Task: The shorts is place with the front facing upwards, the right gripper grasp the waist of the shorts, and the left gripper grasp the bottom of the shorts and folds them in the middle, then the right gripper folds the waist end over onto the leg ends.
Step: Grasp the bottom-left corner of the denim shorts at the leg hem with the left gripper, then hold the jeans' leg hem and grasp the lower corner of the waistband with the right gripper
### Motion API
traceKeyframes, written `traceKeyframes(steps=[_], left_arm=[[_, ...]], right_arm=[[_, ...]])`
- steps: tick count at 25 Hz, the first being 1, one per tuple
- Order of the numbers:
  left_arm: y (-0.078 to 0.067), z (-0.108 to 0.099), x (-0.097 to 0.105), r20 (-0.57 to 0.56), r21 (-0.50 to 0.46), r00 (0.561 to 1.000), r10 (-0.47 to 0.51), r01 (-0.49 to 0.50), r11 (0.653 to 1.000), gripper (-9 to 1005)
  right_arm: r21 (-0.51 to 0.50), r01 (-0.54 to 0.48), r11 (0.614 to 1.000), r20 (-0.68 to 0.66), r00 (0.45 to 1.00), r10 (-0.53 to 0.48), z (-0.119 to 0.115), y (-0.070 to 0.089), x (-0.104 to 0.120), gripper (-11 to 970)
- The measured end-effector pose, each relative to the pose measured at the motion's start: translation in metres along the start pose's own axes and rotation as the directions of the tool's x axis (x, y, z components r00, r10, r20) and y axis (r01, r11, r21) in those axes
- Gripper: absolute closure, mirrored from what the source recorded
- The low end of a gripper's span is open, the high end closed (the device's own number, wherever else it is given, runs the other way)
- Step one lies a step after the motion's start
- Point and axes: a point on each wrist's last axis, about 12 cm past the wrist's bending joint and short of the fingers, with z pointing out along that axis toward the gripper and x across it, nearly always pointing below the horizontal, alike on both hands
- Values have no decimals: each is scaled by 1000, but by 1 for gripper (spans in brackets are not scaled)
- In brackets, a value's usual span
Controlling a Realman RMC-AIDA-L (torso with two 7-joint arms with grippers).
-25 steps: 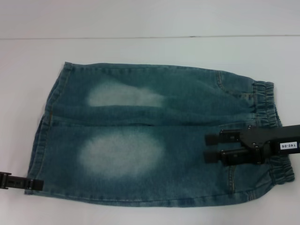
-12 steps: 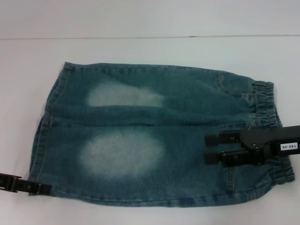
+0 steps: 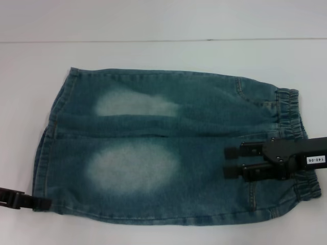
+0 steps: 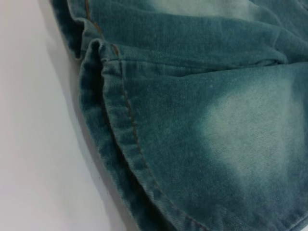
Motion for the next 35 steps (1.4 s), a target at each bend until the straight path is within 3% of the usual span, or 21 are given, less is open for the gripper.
traceKeyframes(steps=[4,7,15,20,24,28,33,35], left_arm=[[0,0,0,4,3,1000,-1,1,1000,655],[-1,0,-1,8,6,1000,-2,2,1000,889],[-5,0,-7,44,34,999,3,-5,999,967],[-6,-2,-12,84,53,996,2,-7,999,967],[-5,-5,-14,139,55,990,-14,6,998,967],[-6,-7,-17,177,69,984,-18,5,998,967],[-8,-7,-21,176,73,984,-10,-3,997,967],[-8,-7,-22,178,72,984,-11,-1,997,967]], right_arm=[[3,-1,1000,3,1000,1,-2,0,-1,156],[12,-7,1000,11,1000,7,-5,-1,-2,156],[79,-124,989,160,981,110,-32,-8,-27,156],[130,-225,966,143,968,206,-60,-9,-49,156],[211,-277,937,76,961,267,-86,-8,-65,156],[314,-259,914,7,963,271,-102,-3,-72,156],[343,-189,920,-153,955,253,-106,4,-69,156],[352,-170,920,-255,929,269,-103,4,-61,156]])
